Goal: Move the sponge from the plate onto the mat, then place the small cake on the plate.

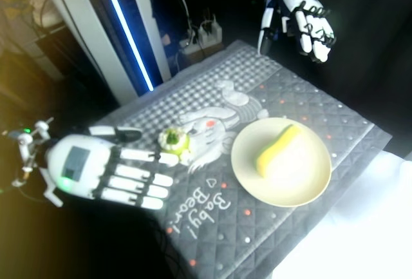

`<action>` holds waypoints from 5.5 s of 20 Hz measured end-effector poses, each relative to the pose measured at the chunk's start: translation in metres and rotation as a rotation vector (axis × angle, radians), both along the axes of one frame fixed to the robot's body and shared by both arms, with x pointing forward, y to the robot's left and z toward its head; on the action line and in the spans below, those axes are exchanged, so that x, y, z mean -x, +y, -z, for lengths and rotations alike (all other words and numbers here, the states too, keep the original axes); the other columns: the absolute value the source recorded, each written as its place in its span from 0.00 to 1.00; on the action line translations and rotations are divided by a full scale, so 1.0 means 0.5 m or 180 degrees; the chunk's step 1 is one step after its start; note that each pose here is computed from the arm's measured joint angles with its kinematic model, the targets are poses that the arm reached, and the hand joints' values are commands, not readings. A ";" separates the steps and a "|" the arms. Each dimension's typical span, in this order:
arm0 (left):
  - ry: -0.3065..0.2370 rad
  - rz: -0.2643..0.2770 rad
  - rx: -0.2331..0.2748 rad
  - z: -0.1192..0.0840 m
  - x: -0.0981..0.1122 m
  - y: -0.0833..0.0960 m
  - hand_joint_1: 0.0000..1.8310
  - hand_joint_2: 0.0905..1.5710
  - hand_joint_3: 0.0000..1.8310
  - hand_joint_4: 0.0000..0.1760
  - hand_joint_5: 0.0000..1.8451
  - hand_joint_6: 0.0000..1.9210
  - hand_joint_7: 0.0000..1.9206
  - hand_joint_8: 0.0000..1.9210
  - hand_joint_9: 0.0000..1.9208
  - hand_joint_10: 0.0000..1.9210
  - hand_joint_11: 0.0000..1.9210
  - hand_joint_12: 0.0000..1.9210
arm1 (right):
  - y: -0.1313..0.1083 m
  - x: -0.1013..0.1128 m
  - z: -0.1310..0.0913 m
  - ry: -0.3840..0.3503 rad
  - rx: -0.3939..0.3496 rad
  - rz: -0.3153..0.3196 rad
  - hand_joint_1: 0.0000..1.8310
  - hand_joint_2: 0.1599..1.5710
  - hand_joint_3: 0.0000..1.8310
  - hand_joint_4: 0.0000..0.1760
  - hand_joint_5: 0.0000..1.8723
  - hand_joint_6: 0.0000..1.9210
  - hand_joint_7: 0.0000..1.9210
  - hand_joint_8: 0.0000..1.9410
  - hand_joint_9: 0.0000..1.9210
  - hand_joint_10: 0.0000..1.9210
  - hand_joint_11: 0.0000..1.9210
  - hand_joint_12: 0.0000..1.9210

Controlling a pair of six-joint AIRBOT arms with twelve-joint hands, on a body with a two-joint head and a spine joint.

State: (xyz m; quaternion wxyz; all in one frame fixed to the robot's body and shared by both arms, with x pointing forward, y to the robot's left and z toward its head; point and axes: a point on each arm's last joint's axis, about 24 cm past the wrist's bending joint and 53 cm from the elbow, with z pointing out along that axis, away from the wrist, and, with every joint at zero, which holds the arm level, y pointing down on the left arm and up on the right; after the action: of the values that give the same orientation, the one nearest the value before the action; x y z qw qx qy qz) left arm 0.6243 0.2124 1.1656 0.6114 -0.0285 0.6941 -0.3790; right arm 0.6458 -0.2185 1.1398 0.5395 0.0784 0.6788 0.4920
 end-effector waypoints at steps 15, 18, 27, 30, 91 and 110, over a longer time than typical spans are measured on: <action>-0.0125 0.0195 0.0016 -0.049 -0.206 -0.163 0.40 0.58 0.00 0.14 0.22 0.00 0.24 0.01 0.24 0.01 0.04 0.50 | 0.038 0.032 -0.083 -0.0418 -0.0252 -0.0273 0.44 0.56 0.00 0.86 0.08 0.00 0.02 0.00 0.01 0.00 0.00 0.11; 0.0060 0.0206 -0.0245 -0.013 -0.265 -0.208 0.44 0.58 0.00 0.15 0.26 0.00 0.31 0.00 0.31 0.01 0.11 0.51 | 0.039 0.034 -0.112 -0.0560 -0.0351 -0.0282 0.41 0.52 0.00 0.98 0.06 0.00 0.01 0.00 0.00 0.00 0.00 0.01; 0.0363 0.0232 -0.0973 0.084 -0.324 -0.297 0.58 0.59 0.00 0.00 0.45 0.00 0.44 0.13 0.29 0.46 0.02 0.80 | 0.047 0.031 -0.108 -0.0572 -0.0365 -0.0288 0.39 0.55 0.00 0.98 0.09 0.01 0.03 0.00 0.01 0.00 0.00 0.00; 0.0518 0.0182 -0.0943 0.111 -0.343 -0.311 0.66 0.71 0.00 0.00 0.52 0.46 0.47 0.63 0.35 0.35 0.01 0.70 | 0.046 0.029 -0.106 -0.0567 -0.0386 -0.0271 0.38 0.55 0.00 0.91 0.10 0.00 0.05 0.01 0.04 0.01 0.04 0.02; 0.0102 0.0180 -0.0101 0.033 0.021 -0.062 0.42 0.50 0.00 0.13 0.14 0.00 0.18 0.00 0.18 0.00 0.00 0.56 | 0.233 -0.123 -0.221 -0.0971 -0.0081 -0.0548 0.76 0.61 0.00 0.00 0.56 0.40 0.69 0.17 0.65 0.41 0.60 0.55; 0.0081 0.0363 0.0082 0.033 0.011 -0.106 0.46 0.54 0.00 0.00 0.20 0.00 0.24 0.00 0.21 0.00 0.00 0.42 | 0.440 -0.284 -0.122 -0.0373 0.0640 -0.0328 0.40 0.48 0.00 1.00 0.00 0.00 0.00 0.00 0.01 0.01 0.00 0.09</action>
State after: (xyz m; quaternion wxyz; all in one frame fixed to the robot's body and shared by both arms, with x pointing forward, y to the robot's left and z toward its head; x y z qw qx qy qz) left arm 0.6188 0.1593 1.1491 0.5795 -0.0015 0.6973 -0.4218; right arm 0.7879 0.0013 1.2006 0.5573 -0.0400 0.6952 0.4522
